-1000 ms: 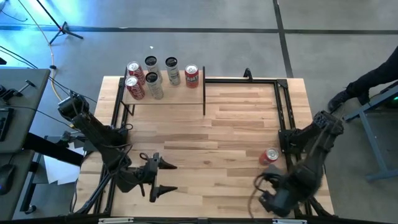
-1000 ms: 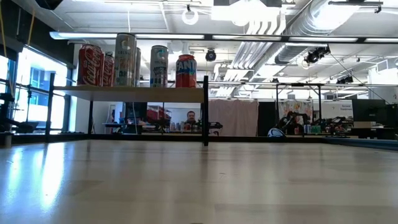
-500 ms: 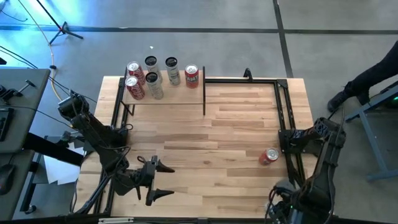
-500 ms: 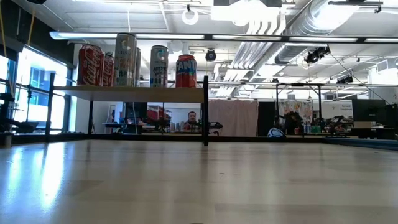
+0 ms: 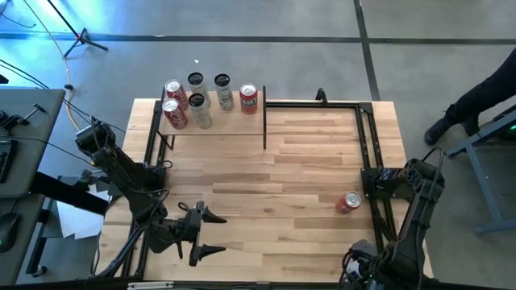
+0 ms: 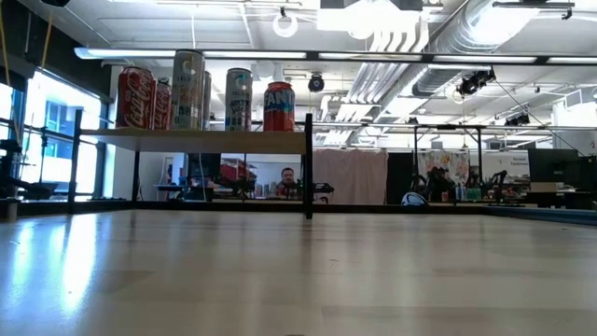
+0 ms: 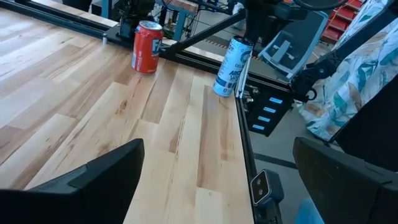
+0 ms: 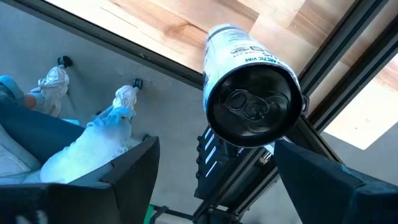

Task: Place canned beverage on shelf
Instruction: Put the blue soda can on the shelf aligned with the other blue soda can

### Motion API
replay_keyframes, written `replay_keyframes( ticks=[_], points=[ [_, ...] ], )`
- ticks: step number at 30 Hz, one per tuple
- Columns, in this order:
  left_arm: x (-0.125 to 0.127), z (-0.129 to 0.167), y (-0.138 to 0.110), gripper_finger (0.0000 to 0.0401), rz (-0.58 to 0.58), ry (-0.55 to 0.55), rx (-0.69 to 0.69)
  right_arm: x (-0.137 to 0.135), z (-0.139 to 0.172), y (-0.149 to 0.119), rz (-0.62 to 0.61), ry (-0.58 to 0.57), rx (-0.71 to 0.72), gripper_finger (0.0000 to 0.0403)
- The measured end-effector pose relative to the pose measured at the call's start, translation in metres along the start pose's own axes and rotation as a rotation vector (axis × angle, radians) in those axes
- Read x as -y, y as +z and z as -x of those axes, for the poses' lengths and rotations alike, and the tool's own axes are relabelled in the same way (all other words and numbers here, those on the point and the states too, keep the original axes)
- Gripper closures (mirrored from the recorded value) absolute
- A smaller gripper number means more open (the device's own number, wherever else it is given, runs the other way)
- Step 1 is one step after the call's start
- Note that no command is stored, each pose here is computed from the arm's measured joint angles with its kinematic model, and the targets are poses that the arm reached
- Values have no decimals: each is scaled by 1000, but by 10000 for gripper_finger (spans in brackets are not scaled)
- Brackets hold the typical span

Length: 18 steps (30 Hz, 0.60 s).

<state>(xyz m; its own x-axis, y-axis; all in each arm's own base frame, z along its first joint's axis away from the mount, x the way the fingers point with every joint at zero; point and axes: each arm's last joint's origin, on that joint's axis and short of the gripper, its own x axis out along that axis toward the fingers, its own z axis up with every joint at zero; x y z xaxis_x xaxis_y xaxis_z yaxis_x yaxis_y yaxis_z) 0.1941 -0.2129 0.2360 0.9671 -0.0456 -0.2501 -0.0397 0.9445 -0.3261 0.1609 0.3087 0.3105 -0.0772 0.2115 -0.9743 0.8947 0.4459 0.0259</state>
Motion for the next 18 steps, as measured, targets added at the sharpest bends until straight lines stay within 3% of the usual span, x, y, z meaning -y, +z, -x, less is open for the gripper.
replay_keyframes(
  ticks=[18],
  points=[
    [0,0,0,13,0,1,1,6,-11,8,-41,-82,47,100]
  ],
)
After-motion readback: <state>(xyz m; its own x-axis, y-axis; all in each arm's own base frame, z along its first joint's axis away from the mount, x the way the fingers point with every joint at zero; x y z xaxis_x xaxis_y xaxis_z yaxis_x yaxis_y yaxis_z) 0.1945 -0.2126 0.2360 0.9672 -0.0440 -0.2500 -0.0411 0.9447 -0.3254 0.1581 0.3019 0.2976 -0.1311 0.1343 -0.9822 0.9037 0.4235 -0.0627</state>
